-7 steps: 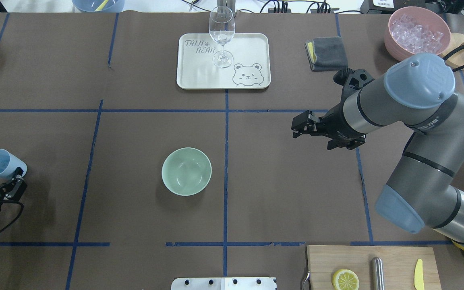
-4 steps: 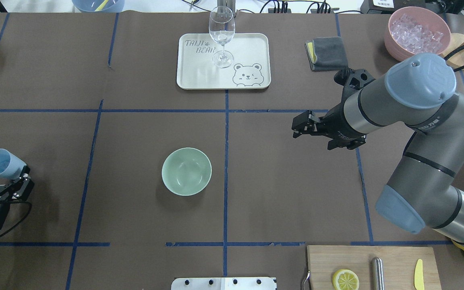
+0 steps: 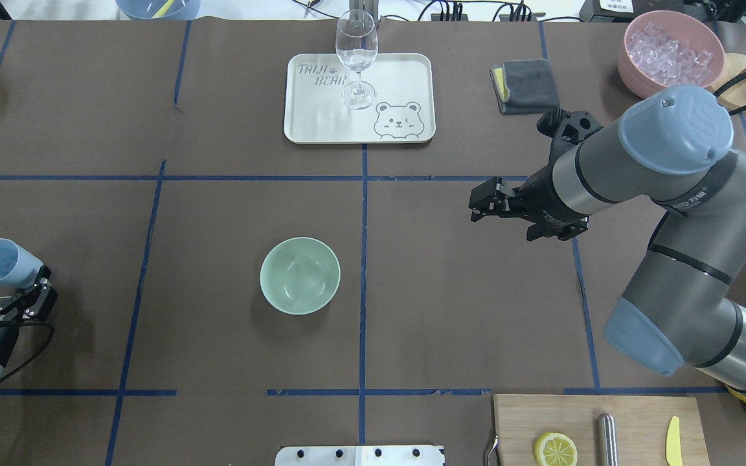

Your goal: Pour ice into bowl

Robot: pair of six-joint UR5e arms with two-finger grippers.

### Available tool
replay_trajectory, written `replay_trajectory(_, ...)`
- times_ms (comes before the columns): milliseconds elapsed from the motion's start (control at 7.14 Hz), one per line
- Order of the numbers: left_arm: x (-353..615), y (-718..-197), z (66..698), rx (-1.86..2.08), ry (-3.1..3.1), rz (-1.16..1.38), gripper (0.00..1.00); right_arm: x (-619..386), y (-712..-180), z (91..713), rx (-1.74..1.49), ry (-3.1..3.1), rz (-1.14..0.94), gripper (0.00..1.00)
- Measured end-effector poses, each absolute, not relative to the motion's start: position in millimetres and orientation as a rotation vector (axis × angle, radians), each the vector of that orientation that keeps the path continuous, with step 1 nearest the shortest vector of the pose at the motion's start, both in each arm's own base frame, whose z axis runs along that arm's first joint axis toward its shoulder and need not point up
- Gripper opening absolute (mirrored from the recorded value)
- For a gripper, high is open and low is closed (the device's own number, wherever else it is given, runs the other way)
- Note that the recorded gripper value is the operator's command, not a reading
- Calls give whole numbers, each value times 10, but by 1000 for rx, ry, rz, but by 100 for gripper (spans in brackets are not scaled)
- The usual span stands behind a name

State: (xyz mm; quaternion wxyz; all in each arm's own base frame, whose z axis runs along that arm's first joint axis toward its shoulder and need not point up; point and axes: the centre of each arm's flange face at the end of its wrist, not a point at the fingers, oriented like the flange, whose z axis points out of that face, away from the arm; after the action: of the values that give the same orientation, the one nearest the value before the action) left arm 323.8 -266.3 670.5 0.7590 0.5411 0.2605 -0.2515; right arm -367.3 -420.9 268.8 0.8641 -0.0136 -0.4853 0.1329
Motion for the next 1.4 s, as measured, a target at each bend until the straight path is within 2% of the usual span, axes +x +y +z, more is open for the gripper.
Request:
replay_trajectory(701,3218,-2802,6807,1154,540,-564,96,-3684,-4208,2685,-29,-1017,276,100)
replay_trajectory(841,3223,-2817,6833,1148,536,-564,89,-3686,-4208,2686,-29,-1017,277,100)
replay_trajectory(1121,3249,-2840,6844,1137,537,-566,25,-3688,-4211,2687,-29,-1017,277,100)
replay_trajectory(1261,3250,-2846,6844,1135,537,-566,0,-3685,-4214,2686,-29,-1017,278,100)
replay_trajectory(1402,3241,-2855,6840,1127,543,-569,0,-3683,-4215,2687,-29,-1017,278,100)
